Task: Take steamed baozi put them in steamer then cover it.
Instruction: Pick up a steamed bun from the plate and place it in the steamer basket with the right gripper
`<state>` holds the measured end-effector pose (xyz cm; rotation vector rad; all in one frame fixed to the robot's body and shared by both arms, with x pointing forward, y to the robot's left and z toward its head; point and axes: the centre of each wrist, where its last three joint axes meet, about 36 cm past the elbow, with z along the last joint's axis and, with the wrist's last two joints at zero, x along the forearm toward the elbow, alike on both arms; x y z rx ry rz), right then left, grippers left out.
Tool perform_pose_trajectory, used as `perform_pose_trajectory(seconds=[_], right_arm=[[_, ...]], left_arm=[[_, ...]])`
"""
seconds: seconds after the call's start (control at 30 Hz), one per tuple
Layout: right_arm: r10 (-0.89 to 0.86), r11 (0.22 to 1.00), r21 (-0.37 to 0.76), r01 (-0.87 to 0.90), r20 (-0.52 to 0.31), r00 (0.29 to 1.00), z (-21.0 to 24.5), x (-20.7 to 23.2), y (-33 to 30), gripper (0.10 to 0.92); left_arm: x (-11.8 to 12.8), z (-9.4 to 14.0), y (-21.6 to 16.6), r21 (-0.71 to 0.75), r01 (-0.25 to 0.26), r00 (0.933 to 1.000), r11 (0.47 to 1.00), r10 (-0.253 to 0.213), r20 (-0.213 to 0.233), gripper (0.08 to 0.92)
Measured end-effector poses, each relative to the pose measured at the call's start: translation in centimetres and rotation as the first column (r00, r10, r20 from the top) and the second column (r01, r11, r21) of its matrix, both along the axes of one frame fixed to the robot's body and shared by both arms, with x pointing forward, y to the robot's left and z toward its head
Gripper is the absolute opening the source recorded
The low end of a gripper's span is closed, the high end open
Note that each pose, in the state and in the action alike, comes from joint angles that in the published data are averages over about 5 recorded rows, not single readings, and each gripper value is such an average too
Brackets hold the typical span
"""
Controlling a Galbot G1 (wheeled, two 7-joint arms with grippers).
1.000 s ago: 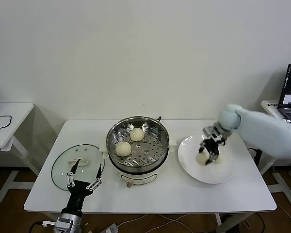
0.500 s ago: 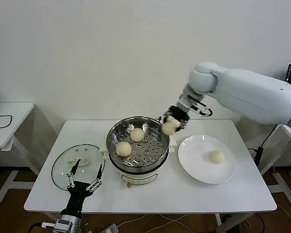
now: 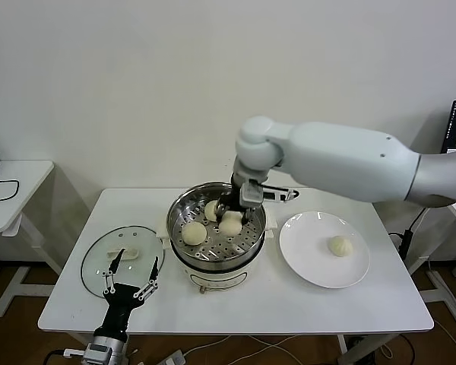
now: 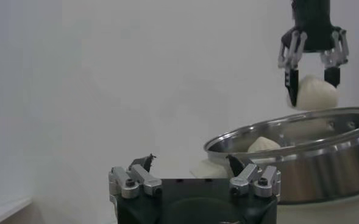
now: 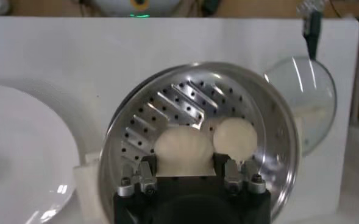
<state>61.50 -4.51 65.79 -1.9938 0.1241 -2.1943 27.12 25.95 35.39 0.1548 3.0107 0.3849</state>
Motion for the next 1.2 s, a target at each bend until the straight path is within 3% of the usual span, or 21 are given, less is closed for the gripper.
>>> perform_pose_trajectory(seconds=[0.47,0.77,1.2], right_arm=[[0.098,0.994,-0.051,-0.098,0.000,0.995,-4.5,-0.7,2.1,0.658],[0.129,0.990,-0.061,-0.128,0.007,0.992,-5.8,-0.9,3.1,0.802],[0.122,0.992,-0.038,-0.121,0.042,0.992,-3.0,-0.8,2.6,0.823]], left_arm=[[0.1,-0.1,0.2,0.002,-0.009,1.0000,1.000,0.009,0.000,0.823],[0.1,-0.3,0.4,0.004,-0.012,0.9999,1.000,0.012,0.001,0.823],[0.1,-0.4,0.4,0.003,-0.010,1.0000,1.000,0.010,0.000,0.823]])
